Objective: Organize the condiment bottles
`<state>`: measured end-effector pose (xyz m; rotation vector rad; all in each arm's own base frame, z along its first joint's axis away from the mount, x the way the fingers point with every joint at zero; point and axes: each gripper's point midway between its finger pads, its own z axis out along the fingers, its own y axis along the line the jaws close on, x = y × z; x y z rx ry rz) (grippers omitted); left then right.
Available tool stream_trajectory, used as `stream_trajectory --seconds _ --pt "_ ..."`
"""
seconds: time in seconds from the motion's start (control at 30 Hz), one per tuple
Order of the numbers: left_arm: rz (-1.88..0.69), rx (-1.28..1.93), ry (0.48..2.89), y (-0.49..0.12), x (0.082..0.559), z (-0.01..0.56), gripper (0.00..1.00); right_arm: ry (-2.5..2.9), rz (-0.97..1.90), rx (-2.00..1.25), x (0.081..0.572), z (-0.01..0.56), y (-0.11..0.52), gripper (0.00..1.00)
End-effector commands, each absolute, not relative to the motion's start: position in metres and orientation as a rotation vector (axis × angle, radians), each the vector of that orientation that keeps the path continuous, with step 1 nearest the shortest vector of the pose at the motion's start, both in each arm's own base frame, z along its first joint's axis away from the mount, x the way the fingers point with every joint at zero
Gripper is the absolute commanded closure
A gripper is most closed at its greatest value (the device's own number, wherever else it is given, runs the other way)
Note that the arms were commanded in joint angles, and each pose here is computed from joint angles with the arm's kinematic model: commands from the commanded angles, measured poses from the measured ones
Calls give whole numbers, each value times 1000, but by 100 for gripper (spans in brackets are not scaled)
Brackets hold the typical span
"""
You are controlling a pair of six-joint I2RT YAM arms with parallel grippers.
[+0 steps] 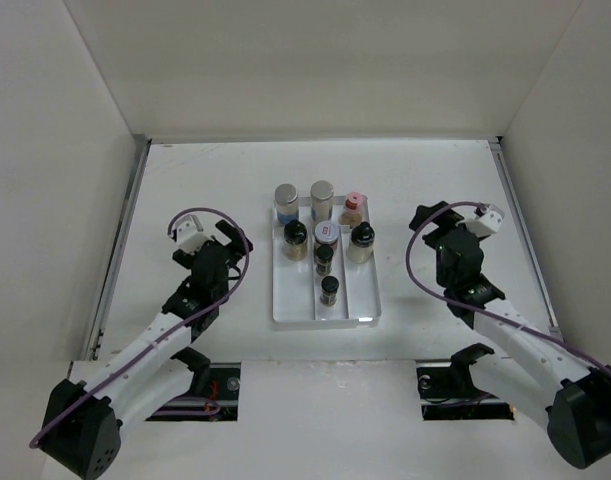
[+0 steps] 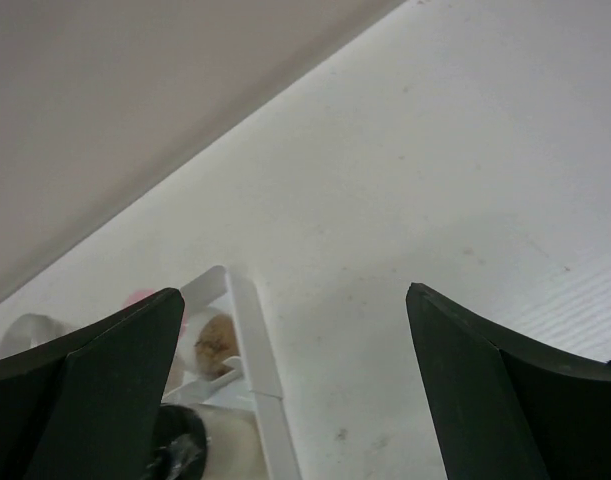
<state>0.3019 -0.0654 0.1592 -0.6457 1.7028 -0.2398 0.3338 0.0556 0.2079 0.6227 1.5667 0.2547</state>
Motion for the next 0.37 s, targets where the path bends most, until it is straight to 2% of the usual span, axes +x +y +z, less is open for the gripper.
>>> stream_trajectory --seconds 0.0,0.33 --pt "-322 -667 1733 -73 295 154 0 1513 258 681 336 204 43 0" --pt "-249 -698 1740 -59 301 148 0 1545 243 685 341 187 44 0"
